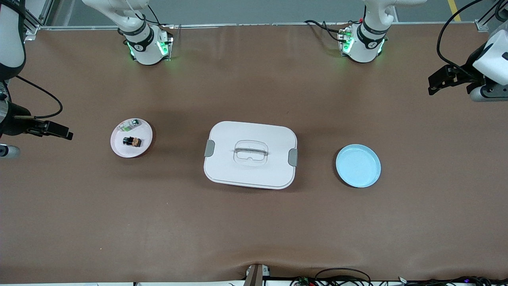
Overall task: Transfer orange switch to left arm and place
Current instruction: 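Move the right gripper over the orange switch on the white plate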
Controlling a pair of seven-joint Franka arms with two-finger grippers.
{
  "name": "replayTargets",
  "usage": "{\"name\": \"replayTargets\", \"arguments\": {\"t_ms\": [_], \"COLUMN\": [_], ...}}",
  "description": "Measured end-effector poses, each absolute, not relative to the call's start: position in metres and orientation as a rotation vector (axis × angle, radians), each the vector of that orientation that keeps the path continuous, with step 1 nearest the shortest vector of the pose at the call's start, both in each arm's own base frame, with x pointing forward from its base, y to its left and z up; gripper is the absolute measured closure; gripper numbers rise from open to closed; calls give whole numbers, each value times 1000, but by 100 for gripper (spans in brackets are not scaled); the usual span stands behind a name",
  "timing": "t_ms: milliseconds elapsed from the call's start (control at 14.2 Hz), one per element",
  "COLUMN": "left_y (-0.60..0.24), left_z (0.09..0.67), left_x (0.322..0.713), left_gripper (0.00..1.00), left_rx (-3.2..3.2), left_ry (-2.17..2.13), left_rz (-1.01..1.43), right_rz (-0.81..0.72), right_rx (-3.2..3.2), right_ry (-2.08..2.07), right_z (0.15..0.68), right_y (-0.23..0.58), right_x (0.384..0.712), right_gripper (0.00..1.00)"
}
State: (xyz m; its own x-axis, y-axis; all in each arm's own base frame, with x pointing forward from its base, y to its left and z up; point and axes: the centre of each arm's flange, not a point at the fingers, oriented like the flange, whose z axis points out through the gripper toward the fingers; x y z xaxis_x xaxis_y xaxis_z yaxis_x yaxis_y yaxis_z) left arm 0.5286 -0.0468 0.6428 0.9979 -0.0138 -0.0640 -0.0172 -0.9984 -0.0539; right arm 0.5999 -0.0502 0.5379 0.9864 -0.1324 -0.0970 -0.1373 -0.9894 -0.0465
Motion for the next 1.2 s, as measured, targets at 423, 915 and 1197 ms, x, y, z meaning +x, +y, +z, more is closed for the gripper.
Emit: {"name": "replayTargets", "arguments": {"t_ms": [423,915,1197], "left_y": [-47,-47,-50], "left_z": [643,644,644], "left_x": [529,529,528], "left_gripper": [0,0,0], "left_rx": [-3086,-3086,-3085], "left_ry": [24,25,32], "left_rz": [97,95,95], "right_rz": [246,310,286], "right_rx": [-3072,-3080,-3100], "right_ry": [198,225,217], "right_z": [525,436,407], "right_y": [-41,-28,-27], "right_x": [595,583,571], "right_gripper": [0,0,0]}}
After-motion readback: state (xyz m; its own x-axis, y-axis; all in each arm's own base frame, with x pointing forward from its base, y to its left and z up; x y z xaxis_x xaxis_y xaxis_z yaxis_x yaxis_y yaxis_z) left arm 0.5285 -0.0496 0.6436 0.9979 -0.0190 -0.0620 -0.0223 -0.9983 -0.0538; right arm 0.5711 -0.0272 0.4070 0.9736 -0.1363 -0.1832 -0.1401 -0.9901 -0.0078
